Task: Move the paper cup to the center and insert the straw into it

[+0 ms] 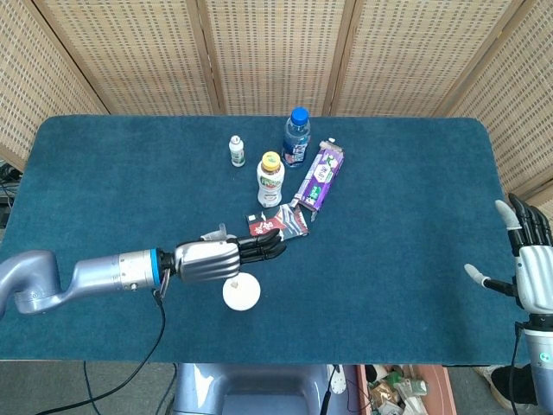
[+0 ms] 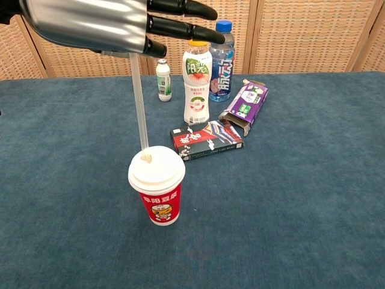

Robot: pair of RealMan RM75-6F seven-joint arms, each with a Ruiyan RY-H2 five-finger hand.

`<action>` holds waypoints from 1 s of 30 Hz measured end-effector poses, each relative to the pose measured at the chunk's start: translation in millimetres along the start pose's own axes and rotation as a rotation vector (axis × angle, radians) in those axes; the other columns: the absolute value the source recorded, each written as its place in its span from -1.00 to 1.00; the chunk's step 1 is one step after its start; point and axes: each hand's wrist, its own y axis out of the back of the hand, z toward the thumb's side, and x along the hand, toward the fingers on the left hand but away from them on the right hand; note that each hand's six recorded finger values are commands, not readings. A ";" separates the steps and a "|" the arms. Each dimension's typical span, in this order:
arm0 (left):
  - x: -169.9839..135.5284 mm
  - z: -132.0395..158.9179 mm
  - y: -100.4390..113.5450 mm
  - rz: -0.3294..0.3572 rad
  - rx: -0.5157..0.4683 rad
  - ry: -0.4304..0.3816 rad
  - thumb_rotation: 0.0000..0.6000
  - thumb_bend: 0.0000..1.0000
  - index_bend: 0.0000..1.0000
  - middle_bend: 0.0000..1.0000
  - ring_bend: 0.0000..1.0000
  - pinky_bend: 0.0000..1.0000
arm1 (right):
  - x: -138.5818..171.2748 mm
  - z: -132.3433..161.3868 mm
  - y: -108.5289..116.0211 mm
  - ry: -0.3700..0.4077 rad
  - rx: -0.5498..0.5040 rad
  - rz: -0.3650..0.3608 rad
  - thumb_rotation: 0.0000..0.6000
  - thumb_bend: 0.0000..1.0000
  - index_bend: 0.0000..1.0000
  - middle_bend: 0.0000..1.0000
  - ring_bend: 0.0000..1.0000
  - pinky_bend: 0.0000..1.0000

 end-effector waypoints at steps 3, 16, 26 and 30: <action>2.3 4.0 1.7 0.005 0.016 -0.015 1.00 -0.27 0.22 -1.00 -1.00 -1.00 | 0.0 -0.1 0.0 0.000 -0.001 0.000 1.00 -1.00 -1.00 -1.00 -1.00 -1.00; 12.9 22.4 6.2 0.007 0.025 -0.066 1.00 -0.27 0.22 -1.00 -1.00 -1.00 | 0.4 -0.2 1.3 0.002 -0.004 -0.002 1.00 -1.00 -1.00 -1.00 -1.00 -1.00; 22.8 49.0 9.8 0.013 0.018 -0.128 1.00 -0.27 0.22 -1.00 -1.00 -1.00 | 0.6 -0.2 2.6 0.003 -0.008 -0.003 1.00 -1.00 -1.00 -1.00 -1.00 -1.00; 25.1 58.9 10.2 0.014 0.017 -0.147 1.00 -0.27 0.22 -1.00 -1.00 -1.00 | 0.8 -0.5 3.3 0.002 -0.011 -0.004 1.00 -1.00 -1.00 -1.00 -1.00 -1.00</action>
